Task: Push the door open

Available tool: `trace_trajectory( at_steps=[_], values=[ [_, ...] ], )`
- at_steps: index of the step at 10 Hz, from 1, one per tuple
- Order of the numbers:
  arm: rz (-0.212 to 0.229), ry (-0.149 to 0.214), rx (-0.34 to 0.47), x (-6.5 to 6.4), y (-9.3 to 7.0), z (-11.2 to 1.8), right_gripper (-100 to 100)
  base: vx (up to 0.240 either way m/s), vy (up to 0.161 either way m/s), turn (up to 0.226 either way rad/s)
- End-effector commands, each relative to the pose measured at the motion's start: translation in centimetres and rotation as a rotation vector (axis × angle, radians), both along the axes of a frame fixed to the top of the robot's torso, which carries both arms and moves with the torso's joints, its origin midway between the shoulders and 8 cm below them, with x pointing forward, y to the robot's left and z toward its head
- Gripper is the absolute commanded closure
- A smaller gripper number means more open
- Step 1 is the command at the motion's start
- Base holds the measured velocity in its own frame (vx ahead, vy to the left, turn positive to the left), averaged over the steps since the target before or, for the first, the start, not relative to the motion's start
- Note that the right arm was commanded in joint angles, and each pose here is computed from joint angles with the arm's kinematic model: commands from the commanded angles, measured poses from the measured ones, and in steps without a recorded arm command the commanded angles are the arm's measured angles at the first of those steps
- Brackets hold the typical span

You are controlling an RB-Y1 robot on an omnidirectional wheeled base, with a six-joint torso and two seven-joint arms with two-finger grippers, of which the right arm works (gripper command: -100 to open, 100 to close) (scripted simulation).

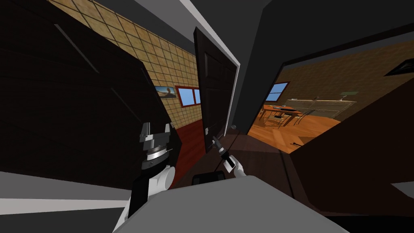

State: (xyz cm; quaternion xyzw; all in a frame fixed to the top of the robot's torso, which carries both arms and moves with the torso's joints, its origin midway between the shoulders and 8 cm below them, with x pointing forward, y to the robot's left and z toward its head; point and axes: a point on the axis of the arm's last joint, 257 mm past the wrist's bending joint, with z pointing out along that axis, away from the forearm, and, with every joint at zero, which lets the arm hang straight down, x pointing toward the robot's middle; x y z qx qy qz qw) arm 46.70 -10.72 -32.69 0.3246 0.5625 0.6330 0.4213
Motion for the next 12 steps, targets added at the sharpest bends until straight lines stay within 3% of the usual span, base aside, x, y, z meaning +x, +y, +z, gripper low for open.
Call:
trace_trajectory(
  at_steps=[1,12],
  values=[
    [0.013,0.021,-0.003,-0.1,0.4,-0.8,-100,0.08,-0.059,0.041],
    [0.076,0.131,-0.017,-0.7,2.4,-5.1,-100,0.072,-0.053,0.033]
  ],
)
